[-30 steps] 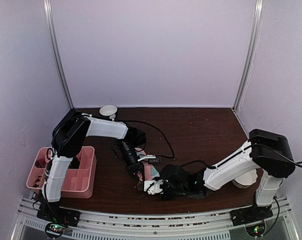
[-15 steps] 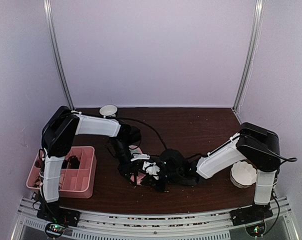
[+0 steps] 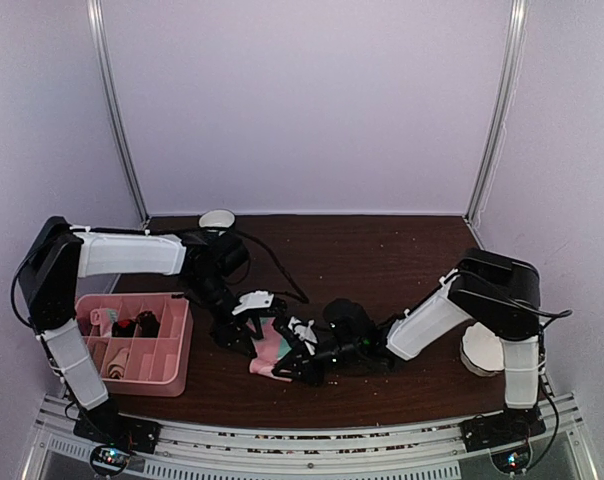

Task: Roll the socks
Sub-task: Roll the sock.

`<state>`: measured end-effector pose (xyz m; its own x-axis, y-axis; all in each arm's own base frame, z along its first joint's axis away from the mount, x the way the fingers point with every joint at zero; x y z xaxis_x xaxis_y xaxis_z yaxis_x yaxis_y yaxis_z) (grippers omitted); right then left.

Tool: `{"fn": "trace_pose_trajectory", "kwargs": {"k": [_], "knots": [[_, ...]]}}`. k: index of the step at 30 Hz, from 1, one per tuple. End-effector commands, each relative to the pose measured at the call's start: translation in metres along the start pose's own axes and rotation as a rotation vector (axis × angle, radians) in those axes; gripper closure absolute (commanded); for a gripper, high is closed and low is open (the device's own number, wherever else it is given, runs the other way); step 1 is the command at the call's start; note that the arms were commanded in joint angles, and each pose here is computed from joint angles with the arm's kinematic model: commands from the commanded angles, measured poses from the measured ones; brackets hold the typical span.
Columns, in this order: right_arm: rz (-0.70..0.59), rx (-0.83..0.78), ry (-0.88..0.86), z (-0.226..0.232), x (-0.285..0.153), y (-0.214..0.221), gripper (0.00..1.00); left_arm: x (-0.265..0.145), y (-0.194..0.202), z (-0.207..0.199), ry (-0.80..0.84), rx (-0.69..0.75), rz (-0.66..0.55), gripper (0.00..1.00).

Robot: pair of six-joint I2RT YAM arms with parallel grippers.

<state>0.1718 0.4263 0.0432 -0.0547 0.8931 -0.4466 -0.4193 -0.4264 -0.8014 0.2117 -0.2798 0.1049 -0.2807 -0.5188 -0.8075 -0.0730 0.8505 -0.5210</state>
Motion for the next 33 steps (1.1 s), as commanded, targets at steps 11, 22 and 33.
{"fn": "trace_pose_trajectory", "kwargs": {"k": [11, 22, 33], "knots": [[0.498, 0.689, 0.254, -0.025, -0.025, 0.165, 1.00, 0.042, -0.006, -0.025, -0.089, 0.217, 0.049, 0.61], [0.498, 0.786, 0.225, -0.019, -0.024, 0.166, 1.00, 0.062, 0.000, -0.007, -0.209, 0.204, 0.177, 0.72], [0.443, 0.851, 0.205, -0.007, -0.038, 0.166, 1.00, 0.083, 0.004, 0.012, -0.284, 0.203, 0.274, 0.77]]}}
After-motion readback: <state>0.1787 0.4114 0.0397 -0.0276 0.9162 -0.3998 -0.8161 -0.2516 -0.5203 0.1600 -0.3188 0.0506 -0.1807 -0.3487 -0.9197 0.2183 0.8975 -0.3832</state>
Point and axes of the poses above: each gripper's point midway between its finger pads, its own x axis out along the fingers, its own z axis along the line the jaws close on, y = z × x, the point moved 4 cm from there along -x, back along the fingers, and after that the axes turned 2 degrees about -x, right-handed, at the moved point
